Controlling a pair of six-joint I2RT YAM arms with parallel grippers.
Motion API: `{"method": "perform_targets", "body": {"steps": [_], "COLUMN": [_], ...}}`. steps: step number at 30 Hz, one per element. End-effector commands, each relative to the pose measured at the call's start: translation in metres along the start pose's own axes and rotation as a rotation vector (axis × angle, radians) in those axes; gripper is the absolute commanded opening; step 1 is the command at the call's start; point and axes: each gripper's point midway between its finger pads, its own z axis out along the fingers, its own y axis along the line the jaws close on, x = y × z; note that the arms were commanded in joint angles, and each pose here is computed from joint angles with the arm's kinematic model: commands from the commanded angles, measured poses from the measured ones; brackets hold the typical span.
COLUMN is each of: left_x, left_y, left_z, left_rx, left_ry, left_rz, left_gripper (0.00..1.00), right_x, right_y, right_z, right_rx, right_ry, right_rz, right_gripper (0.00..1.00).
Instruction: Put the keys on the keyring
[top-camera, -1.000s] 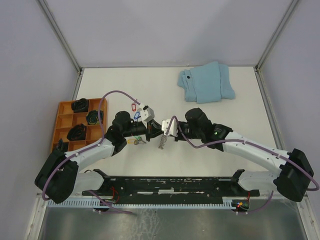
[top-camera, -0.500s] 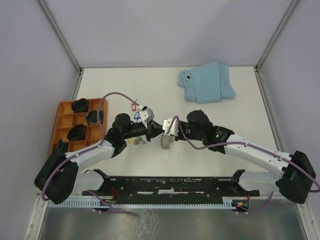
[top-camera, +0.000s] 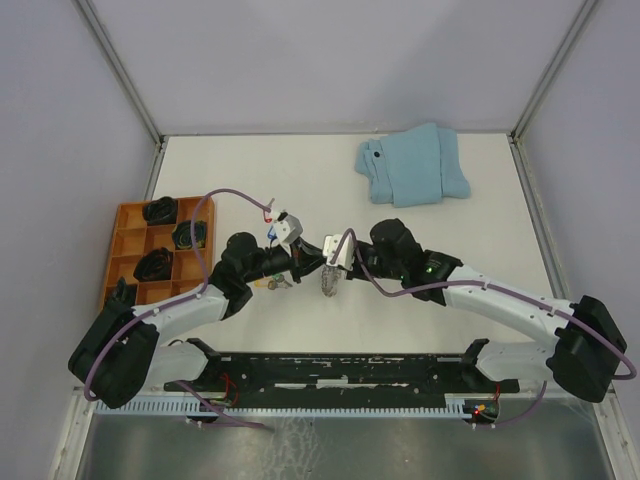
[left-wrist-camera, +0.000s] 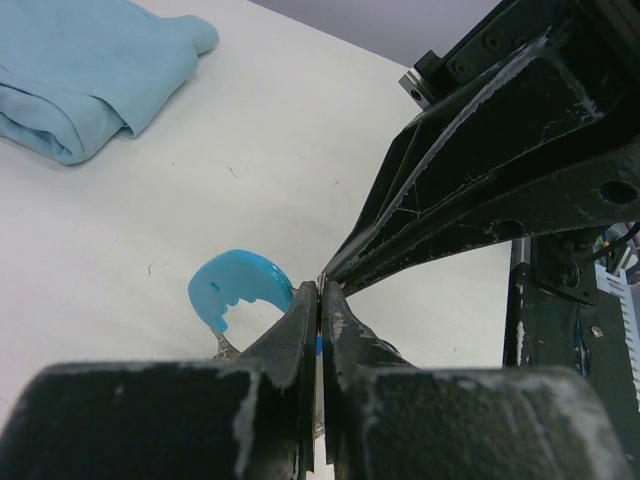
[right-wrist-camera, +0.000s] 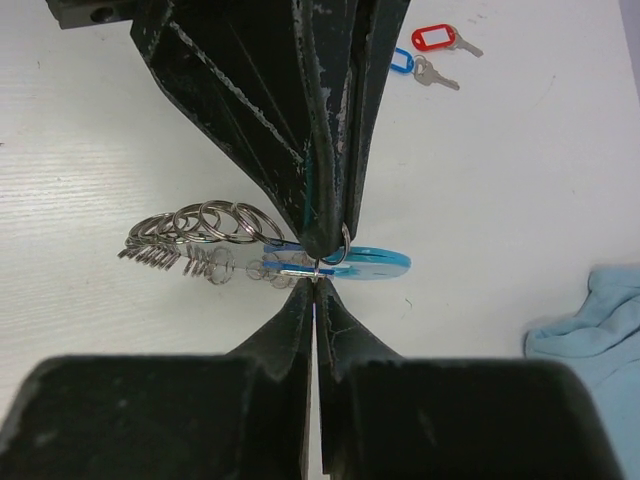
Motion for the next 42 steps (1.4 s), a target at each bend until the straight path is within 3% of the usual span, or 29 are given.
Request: {"method": "perform_targets", "body": {"steps": [1,5,9,13,16,20,23,28,33,42], "left_x": [-0.037,-0.028,-0.026,-0.026,-0.026,-0.028,-0.033,-0.045,-0.046,-0.038], "left_y": [0.007,0.012,0.018,0.018,0.022,0.029,0.03,0.039,0.053,0.066], "left_z": [0.0,-0.001,0.0,0.002,0.003,0.005,0.005,0.001,-0.002,0.006], "left_rx": [-0.044,-0.071,-0.097,-0.096,-0.114,-0.155,-0.169,-0.247,-0.339,-0.441], "left_ry": [-0.121,-0.087,-0.07,-0.06,-0.041,-0.019,-0.022,-0.047,-0.035,-0.014], "left_rz": [0.055,0.053,0.044,0.028,0.009,-0.02,-0.039,-0.081,-0.12,-0.173], "left_gripper": [0.03,0.03,0.03,0.03,0.03,0.03,0.03,0.03,0.03,0.03], "right_x": [0.003,0.008,0.009,0.008,-0.001,-0.01,-0.012,-0.01,-0.007,-0.015], "right_y": [-0.002,-0.019,-0.028,-0.026,-0.02,-0.017,-0.025,-0.042,-0.042,-0.04], "right_z": [0.001,-0.009,-0.016,-0.021,-0.025,-0.031,-0.038,-0.051,-0.046,-0.032], "right_rx": [0.026,0.141,0.209,0.212,0.177,0.173,0.251,0.387,0.397,0.385], "right_ry": [0.015,0.037,0.055,0.073,0.059,0.023,-0.024,-0.083,-0.055,-0.116], "right_rz": [0.032,0.065,0.132,0.216,0.283,0.346,0.4,0.468,0.525,0.693], "right_gripper": [0.07,0.27,0.36,0.45,0.61,0.73,1.0,1.0,1.0,1.0]}}
